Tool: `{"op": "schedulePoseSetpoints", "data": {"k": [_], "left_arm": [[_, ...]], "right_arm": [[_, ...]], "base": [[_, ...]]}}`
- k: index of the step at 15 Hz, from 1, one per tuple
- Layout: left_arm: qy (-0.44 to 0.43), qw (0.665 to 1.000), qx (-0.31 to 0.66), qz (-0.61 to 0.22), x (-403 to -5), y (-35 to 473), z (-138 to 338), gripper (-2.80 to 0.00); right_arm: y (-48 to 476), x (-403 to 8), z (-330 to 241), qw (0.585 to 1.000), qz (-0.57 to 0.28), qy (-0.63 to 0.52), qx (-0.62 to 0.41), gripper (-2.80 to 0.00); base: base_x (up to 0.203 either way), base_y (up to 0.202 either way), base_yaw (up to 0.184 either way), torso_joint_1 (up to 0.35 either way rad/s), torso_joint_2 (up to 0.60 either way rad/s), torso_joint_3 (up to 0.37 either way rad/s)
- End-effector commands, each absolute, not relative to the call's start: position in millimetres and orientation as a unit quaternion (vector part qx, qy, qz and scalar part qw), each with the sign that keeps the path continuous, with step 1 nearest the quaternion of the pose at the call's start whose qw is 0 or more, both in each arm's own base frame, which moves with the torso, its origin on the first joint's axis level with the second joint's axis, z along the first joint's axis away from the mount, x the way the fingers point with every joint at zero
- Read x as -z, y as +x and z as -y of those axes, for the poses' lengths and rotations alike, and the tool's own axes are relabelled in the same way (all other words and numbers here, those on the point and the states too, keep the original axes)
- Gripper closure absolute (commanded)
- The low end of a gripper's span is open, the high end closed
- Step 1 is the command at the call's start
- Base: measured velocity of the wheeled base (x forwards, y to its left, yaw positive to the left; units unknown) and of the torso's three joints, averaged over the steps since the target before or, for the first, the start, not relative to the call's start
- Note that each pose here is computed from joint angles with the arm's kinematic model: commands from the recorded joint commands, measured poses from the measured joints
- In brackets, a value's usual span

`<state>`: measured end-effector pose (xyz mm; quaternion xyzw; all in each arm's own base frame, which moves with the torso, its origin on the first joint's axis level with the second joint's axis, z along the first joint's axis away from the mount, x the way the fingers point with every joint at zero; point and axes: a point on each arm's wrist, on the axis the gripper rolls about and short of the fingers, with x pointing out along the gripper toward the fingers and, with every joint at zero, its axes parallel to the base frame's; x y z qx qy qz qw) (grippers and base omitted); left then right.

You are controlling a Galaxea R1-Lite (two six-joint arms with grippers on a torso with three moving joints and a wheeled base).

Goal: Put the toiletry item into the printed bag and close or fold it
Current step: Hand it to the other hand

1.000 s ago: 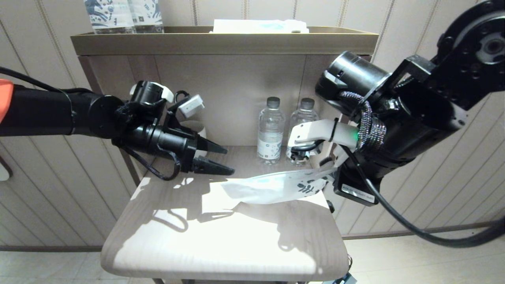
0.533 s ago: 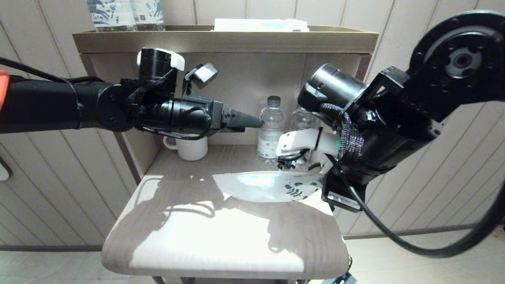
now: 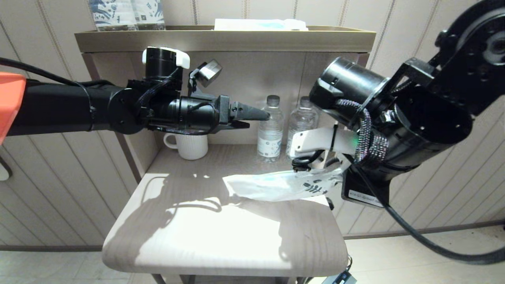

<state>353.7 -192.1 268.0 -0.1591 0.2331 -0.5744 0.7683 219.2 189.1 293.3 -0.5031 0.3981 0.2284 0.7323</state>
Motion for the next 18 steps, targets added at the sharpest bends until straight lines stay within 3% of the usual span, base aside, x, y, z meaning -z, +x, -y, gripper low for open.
{"op": "schedulePoseSetpoints", "data": {"k": [1,2,3,10,18], "left_arm": [[-0.160,0.766,0.575,-0.238,-265,354,192,-2.80],[-0.157,0.764,0.579,-0.238,-265,353,192,-2.80],[-0.153,0.762,0.584,-0.236,-264,351,192,0.00],[-0.137,0.748,0.600,-0.247,-262,320,190,0.00],[-0.116,0.746,0.603,-0.259,-255,263,165,0.00]], "right_arm": [[212,-301,-184,0.738,-0.389,-0.501,-0.228,0.00],[211,-301,-184,0.738,-0.389,-0.500,-0.230,0.00],[211,-301,-185,0.739,-0.389,-0.499,-0.232,0.00],[179,-322,-168,0.752,-0.364,-0.489,-0.252,0.00],[157,-325,-153,0.708,-0.399,-0.526,-0.252,0.00]], "base": [[0.000,0.000,0.000,0.000,0.00,0.000],[0.000,0.000,0.000,0.000,0.00,0.000],[0.000,0.000,0.000,0.000,0.00,0.000],[0.000,0.000,0.000,0.000,0.00,0.000],[0.000,0.000,0.000,0.000,0.00,0.000]]}}
